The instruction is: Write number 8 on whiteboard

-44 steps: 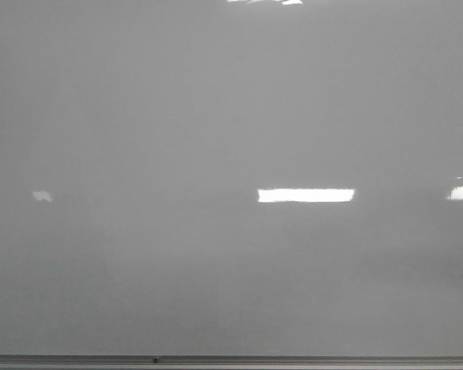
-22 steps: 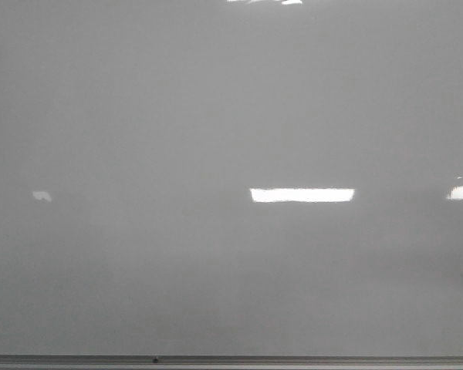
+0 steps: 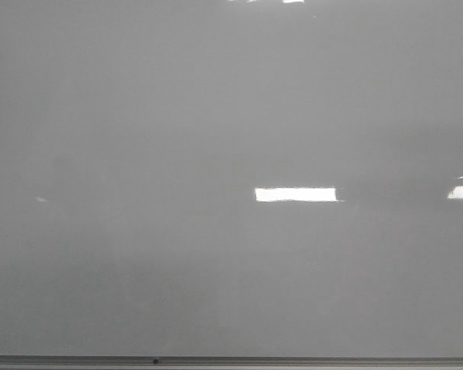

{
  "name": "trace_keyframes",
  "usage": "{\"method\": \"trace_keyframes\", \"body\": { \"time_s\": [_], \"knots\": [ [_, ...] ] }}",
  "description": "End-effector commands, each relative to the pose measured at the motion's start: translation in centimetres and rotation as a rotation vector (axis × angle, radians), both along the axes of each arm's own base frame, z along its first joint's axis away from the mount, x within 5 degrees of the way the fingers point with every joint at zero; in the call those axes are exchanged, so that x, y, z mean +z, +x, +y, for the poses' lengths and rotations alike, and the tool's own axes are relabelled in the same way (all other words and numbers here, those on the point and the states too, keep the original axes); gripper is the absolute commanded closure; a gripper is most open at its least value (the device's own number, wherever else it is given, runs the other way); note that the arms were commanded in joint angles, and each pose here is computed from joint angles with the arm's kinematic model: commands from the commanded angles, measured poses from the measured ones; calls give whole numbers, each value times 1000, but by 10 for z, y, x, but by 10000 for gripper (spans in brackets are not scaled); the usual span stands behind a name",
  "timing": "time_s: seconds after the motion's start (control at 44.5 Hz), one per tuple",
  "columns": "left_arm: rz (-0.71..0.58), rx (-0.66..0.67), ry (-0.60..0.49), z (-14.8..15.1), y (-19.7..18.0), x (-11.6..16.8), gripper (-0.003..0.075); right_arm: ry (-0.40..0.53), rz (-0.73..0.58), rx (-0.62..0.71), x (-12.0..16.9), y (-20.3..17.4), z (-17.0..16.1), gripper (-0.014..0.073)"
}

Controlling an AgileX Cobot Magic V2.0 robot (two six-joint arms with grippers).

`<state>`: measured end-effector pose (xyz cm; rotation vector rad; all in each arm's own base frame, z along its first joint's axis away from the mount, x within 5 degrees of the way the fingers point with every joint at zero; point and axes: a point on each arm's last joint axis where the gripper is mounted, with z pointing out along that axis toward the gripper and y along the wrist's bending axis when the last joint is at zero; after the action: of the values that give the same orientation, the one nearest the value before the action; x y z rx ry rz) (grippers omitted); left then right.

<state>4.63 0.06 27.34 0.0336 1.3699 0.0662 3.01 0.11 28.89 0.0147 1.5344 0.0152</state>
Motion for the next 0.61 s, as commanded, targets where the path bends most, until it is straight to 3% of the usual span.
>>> {"method": "trace_keyframes", "body": {
  "time_s": [0.0, 0.157, 0.36, 0.404, 0.472, 0.584],
  "knots": [
    [47, -3, -14, 0, 9, 28, 739, -14, -29, -3, 33, 3, 0, 662],
    [228, -8, -17, 0, 36, 36, 739, -13, 32, -4, 46, 24, -1, 662],
    [269, -7, -18, 0, 48, 38, 706, -12, 83, -3, 43, 34, -1, 661],
    [268, -7, -18, 0, 48, 38, 648, -12, 83, -3, 43, 34, -1, 646],
    [265, -7, -18, 0, 48, 38, 502, -12, 78, -3, 43, 34, -1, 571],
    [256, -7, -20, 0, 48, 39, 167, -12, 78, -3, 43, 34, -1, 323]
  ]
}}
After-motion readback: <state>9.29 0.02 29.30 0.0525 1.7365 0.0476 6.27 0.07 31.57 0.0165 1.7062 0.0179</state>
